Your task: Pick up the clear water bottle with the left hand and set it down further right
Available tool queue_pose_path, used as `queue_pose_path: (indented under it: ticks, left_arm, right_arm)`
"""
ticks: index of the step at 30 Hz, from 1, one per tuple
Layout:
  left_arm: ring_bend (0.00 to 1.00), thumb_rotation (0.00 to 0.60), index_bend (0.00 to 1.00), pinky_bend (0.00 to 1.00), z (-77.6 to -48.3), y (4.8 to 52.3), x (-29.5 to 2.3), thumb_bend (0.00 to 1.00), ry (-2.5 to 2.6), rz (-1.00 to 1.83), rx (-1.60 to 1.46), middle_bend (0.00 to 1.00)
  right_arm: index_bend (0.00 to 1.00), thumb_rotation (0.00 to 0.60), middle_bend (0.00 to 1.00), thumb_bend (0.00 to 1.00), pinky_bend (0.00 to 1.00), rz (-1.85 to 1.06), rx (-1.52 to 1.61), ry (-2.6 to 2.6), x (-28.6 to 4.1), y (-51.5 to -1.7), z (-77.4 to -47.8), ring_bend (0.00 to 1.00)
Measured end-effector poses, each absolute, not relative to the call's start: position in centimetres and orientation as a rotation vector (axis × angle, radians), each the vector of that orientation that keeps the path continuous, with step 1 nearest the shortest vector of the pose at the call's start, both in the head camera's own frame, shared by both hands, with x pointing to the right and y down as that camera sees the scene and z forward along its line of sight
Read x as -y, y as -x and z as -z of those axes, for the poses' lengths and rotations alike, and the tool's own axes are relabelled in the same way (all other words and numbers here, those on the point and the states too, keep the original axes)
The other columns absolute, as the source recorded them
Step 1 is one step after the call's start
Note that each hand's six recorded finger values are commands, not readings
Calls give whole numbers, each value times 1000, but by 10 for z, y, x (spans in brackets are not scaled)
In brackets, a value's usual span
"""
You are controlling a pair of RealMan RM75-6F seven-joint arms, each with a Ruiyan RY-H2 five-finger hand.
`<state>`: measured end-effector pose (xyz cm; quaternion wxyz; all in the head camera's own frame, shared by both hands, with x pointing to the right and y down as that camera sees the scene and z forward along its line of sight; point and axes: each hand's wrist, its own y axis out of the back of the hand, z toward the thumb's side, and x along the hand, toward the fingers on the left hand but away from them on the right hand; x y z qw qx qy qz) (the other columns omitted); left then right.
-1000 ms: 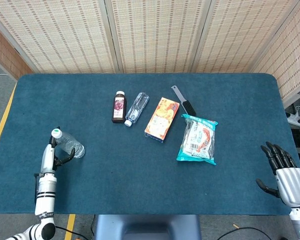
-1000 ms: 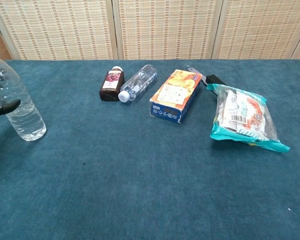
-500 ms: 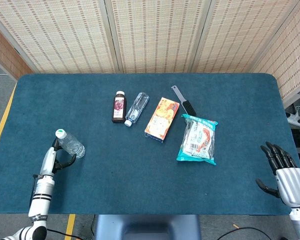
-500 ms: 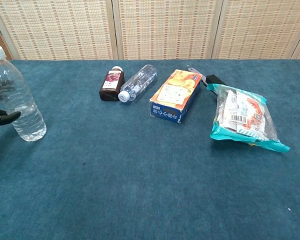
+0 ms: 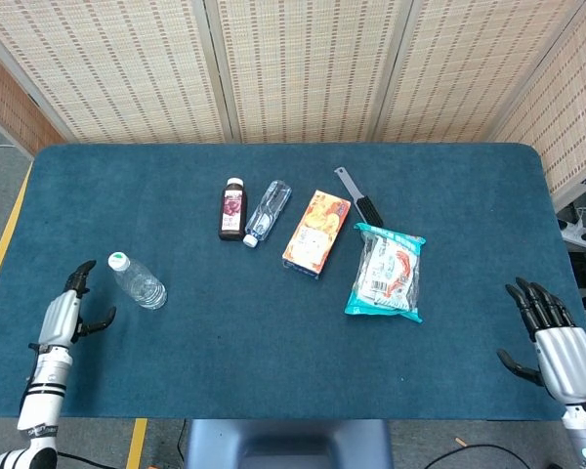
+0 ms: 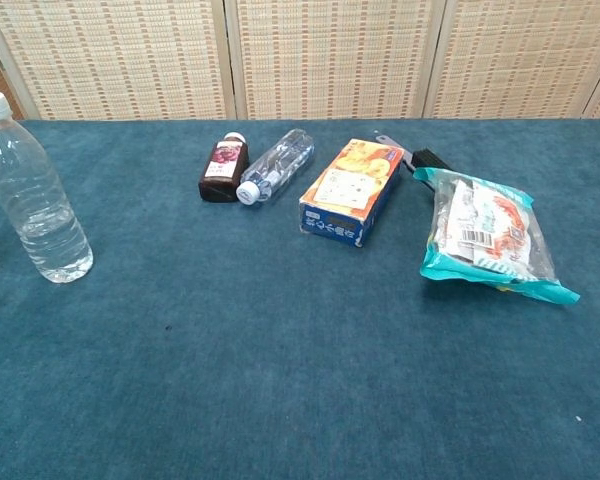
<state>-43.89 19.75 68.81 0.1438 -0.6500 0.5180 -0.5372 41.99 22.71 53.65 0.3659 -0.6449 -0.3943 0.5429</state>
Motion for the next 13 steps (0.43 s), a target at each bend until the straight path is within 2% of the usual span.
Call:
queue_pose_path:
  ticks: [2, 5, 9, 13]
  left_arm:
    - [3, 600, 36, 262, -685, 450, -196, 410, 1771, 1552, -1483, 0]
    - [69, 600, 102, 258, -680, 465, -197, 411, 1643, 1555, -1438, 14]
    - [97, 600, 199, 248, -676, 479, -202, 409, 1556, 1536, -1308, 123]
    - [154, 600, 221, 248, -677, 478, -213, 410, 1581, 1500, -1162, 207]
  right_arm:
    - [25, 600, 0, 137, 130, -1399, 1009, 1660, -227, -420, -538, 0]
    - [26, 600, 0, 137, 130, -1403, 1002, 1663, -226, -419, -540, 0]
    - [25, 600, 0, 138, 130, -1413, 992, 1662, -226, -419, -543, 0]
    - [26, 600, 0, 138, 130, -1422, 986, 1655, -226, -420, -545, 0]
